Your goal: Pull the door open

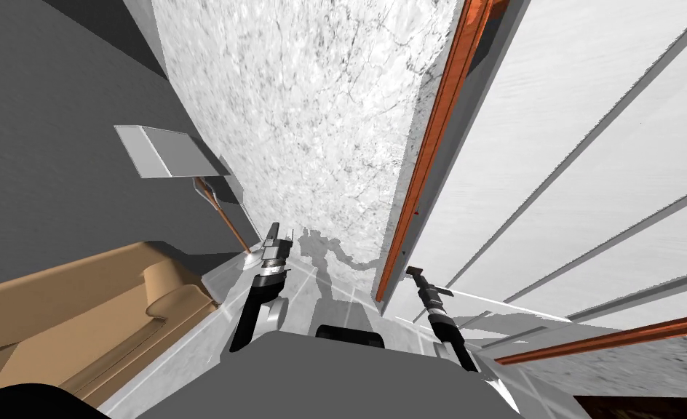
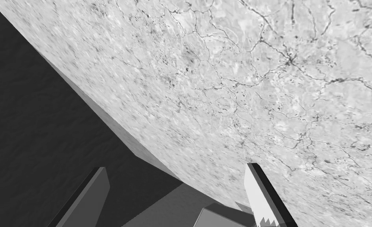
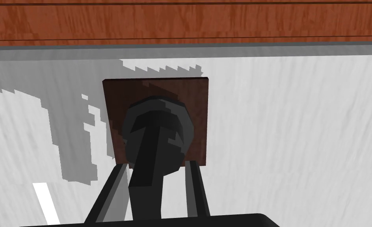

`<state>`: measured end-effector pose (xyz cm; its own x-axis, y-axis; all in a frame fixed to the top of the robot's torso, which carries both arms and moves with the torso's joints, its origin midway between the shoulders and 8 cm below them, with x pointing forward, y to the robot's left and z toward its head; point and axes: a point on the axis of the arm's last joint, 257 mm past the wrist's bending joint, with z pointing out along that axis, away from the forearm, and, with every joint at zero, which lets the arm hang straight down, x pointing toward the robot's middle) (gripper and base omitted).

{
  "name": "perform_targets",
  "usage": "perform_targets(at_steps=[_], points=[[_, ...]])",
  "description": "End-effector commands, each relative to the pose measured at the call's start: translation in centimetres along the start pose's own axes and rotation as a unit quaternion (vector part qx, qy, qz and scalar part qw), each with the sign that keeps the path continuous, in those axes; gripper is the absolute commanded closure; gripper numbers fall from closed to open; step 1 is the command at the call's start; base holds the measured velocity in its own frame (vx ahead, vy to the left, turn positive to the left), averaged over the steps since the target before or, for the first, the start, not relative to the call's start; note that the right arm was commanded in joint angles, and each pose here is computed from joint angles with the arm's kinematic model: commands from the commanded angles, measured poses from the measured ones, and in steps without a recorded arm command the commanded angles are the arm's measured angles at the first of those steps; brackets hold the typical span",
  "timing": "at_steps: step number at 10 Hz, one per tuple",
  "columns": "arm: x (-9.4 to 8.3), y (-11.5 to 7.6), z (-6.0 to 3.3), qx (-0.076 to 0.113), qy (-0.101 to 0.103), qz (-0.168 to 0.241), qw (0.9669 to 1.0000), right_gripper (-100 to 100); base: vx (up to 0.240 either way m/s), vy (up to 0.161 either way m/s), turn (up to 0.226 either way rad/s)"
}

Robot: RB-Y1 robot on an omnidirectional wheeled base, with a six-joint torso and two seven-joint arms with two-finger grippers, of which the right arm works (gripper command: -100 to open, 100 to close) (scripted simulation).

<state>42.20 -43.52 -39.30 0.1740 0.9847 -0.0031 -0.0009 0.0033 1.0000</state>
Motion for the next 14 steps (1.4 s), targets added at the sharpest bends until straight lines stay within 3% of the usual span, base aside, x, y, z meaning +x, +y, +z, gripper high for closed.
perform_targets(at_steps=[1,4,8,14], points=[[0.27,0.07,-0.27,-0.001,0.014,0.001,0.9999,100,-0.25,-0.068,0.11],[0.79,0.05,-0.77,0.001,0.039,0.002,0.9993,100,-0.252,-0.062,0.1],[0.9,-0.32,-0.78,0.005,0.033,0.003,0.9995,100,-0.171,-0.052,0.131],[0.3,-0.08,-0.44,0.002,0.02,0.002,0.9998,100,-0.232,-0.088,0.244]])
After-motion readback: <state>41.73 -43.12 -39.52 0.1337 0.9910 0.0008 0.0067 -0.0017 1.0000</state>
